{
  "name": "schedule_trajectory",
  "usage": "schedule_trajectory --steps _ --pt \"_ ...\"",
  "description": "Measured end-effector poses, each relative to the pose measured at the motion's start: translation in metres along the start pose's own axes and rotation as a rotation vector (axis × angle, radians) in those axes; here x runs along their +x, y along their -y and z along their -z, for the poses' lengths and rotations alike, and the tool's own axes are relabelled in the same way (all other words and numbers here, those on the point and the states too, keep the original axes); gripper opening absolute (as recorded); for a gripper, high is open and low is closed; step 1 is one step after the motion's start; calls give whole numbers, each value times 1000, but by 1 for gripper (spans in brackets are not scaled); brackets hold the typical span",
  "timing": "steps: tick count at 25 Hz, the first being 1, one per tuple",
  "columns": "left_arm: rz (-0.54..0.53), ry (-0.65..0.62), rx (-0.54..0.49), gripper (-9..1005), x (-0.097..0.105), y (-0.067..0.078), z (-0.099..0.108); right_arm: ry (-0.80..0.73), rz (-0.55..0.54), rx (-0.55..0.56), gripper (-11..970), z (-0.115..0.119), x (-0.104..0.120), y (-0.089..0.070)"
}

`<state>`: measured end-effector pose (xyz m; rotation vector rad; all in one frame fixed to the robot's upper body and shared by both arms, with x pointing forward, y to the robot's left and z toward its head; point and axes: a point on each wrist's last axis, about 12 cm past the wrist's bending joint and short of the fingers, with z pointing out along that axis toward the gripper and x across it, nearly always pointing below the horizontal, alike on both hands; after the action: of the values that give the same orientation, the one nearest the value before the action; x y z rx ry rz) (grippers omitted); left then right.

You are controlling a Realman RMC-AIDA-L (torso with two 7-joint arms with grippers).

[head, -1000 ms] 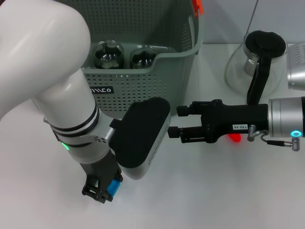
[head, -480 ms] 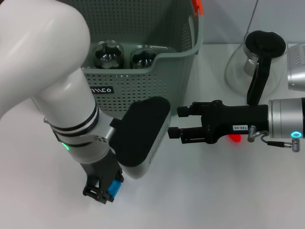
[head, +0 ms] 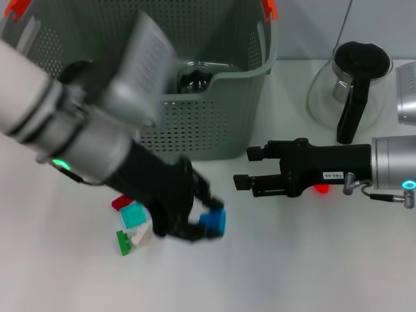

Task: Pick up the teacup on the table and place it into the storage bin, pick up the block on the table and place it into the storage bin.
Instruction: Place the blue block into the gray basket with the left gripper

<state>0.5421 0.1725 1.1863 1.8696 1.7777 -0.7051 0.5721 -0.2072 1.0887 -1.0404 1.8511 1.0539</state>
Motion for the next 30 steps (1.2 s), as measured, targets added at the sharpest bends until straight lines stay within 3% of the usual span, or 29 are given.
schedule_trajectory --steps 6,13,22,25,30 --pt "148 232 -110 401 21 -3 40 -11 -2 -1 802 7 -1 3" --pt "213 305 -239 401 31 -9 73 -24 -24 4 803 20 1 6" --pt "445 393 -554 404 30 -63 111 -29 -43 -1 803 31 9 5" --pt "559 372 -613 411 40 -82 114 -31 -49 -2 802 33 11 4" --pt "650 334 -664 423 52 -95 109 -48 -57 -3 803 37 14 4"
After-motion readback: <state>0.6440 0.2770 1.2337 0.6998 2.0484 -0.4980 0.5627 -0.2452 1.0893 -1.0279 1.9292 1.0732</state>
